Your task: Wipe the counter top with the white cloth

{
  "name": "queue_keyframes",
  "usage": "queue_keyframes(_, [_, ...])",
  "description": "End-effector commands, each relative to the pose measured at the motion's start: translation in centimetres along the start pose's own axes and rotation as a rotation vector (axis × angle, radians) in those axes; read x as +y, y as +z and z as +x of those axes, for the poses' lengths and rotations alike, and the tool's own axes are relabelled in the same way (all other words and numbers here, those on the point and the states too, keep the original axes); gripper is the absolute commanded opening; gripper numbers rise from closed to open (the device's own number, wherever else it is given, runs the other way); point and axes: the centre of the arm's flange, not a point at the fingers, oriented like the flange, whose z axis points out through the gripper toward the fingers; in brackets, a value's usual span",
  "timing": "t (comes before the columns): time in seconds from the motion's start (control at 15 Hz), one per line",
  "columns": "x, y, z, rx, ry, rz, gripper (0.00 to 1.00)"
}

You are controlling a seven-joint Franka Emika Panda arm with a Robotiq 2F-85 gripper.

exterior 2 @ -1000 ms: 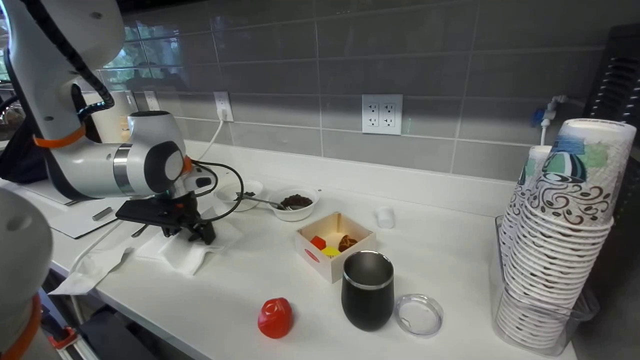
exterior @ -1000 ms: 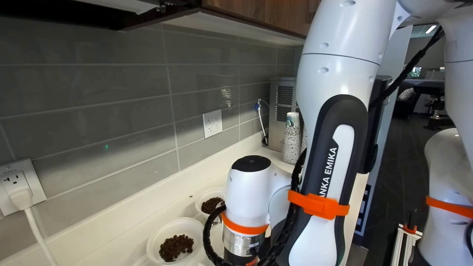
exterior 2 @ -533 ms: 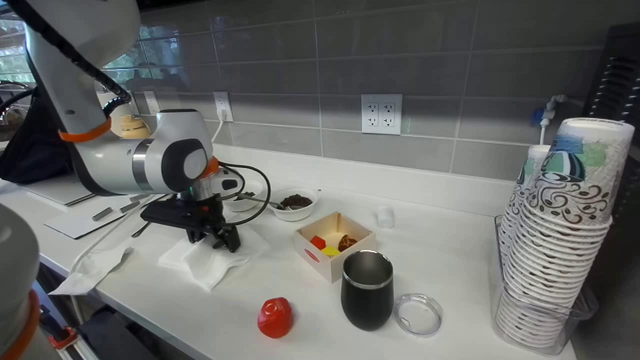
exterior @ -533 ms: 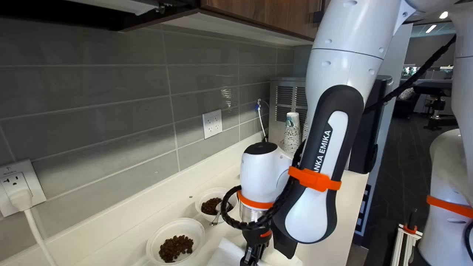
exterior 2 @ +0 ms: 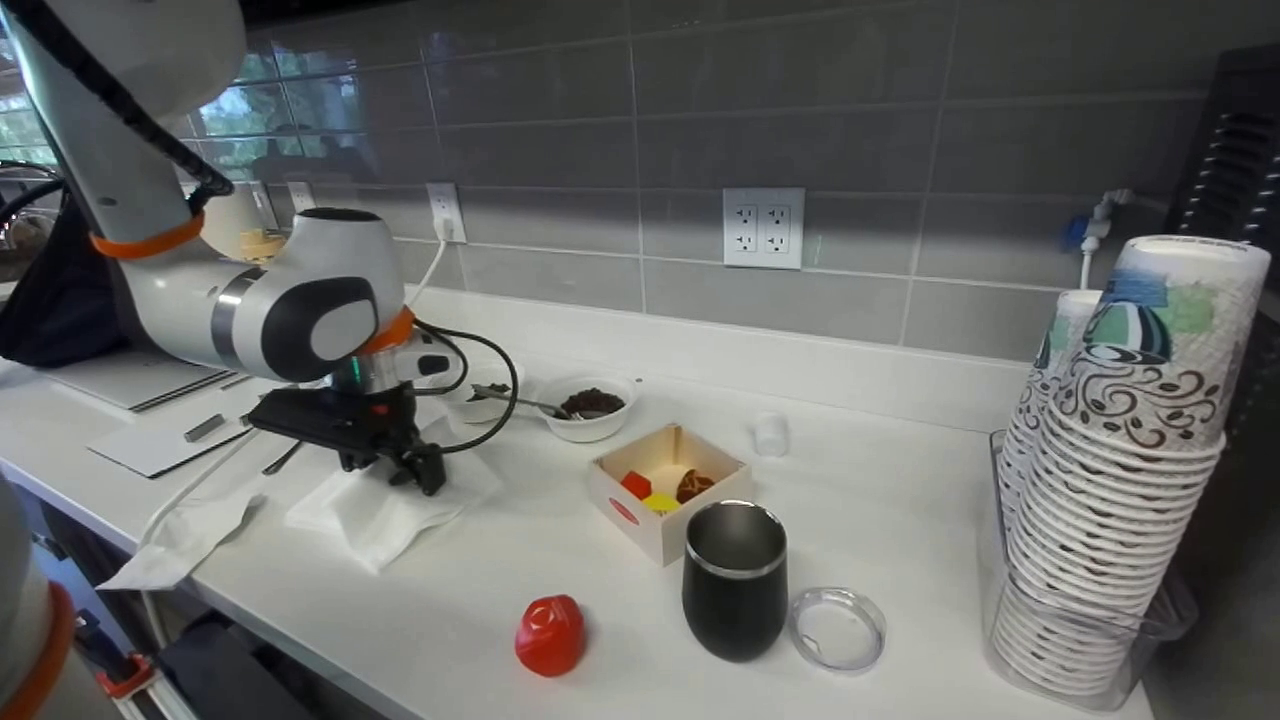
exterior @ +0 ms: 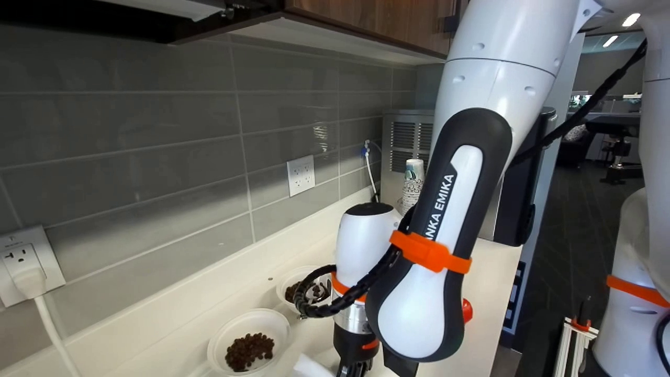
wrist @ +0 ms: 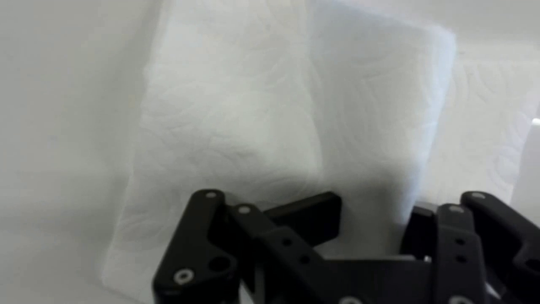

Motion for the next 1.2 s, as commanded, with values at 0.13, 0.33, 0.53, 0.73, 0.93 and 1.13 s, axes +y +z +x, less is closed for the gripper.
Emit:
queue_keyframes(0.13, [-1.4,-2.3,-5.0,-0.061,-0.106,-0.037,0.00])
queue_keyframes(0.33, [0.4,-3.6,-5.6,-0.093,-0.108,-0.112,0.00])
queue_keyframes(0.53, [3.0,-4.3,-5.5,-0.117,-0.073,-0.167,0.00])
queue_keyframes(0.73, [5.3,-4.2,-5.0,-0.102,-0.020,-0.161,0.00])
queue_keyframes(0.93, [5.9,-3.1,-4.9,-0.132,0.018,-0.095,0.00])
queue_keyframes(1.13, [5.2,-1.7,-6.2,-0.220,0.013,-0.015,0.00])
